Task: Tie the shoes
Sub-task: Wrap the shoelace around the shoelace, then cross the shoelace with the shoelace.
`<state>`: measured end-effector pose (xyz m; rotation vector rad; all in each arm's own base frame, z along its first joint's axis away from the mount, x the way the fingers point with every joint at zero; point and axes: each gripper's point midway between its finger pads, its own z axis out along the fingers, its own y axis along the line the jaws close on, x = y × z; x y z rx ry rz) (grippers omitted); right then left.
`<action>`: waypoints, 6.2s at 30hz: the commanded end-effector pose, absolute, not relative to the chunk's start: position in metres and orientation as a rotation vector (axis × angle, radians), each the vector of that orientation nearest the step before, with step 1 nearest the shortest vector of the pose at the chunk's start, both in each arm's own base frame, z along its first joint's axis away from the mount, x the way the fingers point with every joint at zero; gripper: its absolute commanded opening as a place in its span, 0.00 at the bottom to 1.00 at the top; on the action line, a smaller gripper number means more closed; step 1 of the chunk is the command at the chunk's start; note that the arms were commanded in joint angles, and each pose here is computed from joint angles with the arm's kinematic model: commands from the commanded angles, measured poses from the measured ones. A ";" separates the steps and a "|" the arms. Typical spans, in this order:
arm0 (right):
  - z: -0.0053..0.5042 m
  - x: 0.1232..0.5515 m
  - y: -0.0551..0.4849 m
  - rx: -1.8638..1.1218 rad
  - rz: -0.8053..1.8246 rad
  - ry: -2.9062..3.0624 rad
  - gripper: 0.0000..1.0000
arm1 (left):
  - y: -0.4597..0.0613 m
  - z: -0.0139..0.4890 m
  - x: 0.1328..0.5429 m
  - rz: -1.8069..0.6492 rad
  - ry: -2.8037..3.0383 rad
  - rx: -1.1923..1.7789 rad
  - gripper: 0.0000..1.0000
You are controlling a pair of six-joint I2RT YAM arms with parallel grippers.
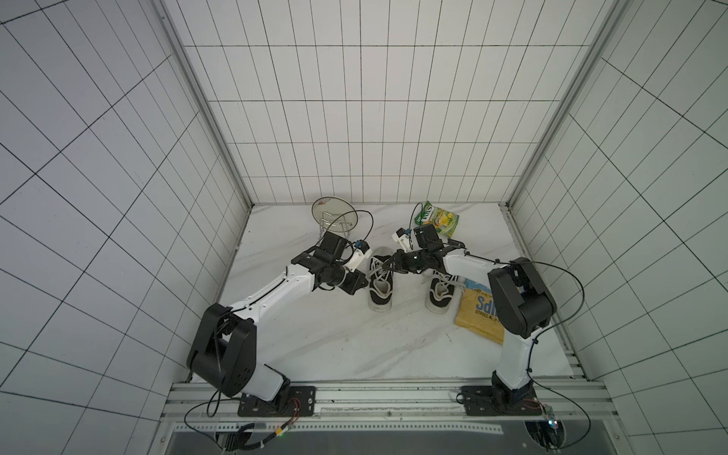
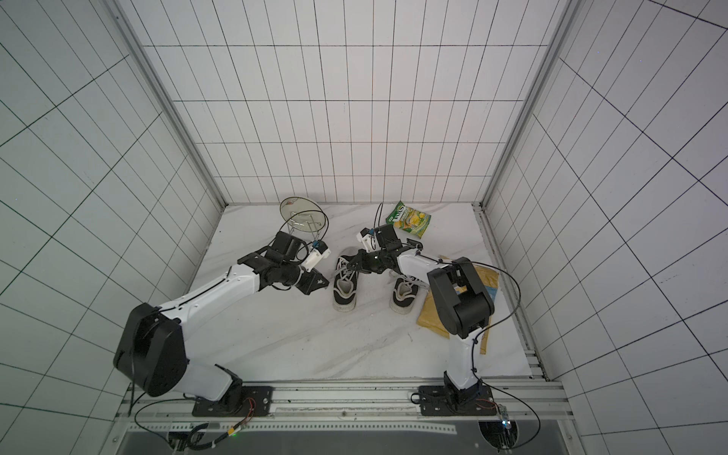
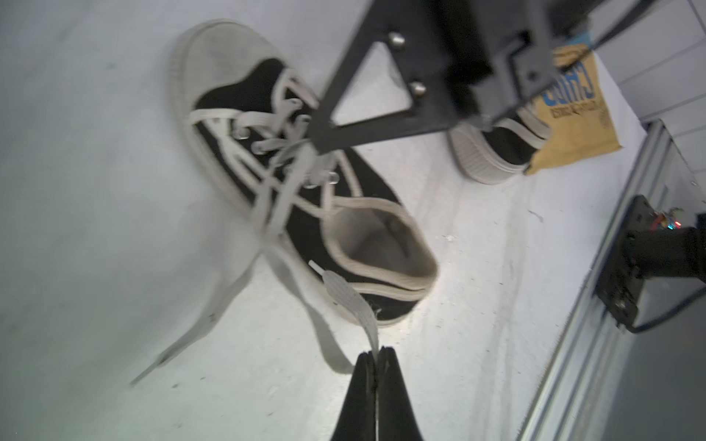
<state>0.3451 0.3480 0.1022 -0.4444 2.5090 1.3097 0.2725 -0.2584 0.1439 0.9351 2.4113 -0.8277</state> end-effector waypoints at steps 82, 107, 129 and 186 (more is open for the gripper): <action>0.099 0.278 0.366 -1.123 1.285 2.339 0.37 | -0.271 0.118 0.388 -1.152 2.305 0.792 0.00; 0.088 0.302 0.315 -0.752 1.124 2.562 0.02 | -0.269 0.145 0.369 -1.344 2.213 0.671 0.00; 0.085 0.302 0.295 -0.772 0.971 2.599 0.36 | -0.258 0.127 0.351 -1.362 2.291 0.552 0.00; 0.092 0.283 0.330 -1.103 1.250 2.256 0.27 | -0.251 0.123 0.358 -1.333 2.284 0.527 0.00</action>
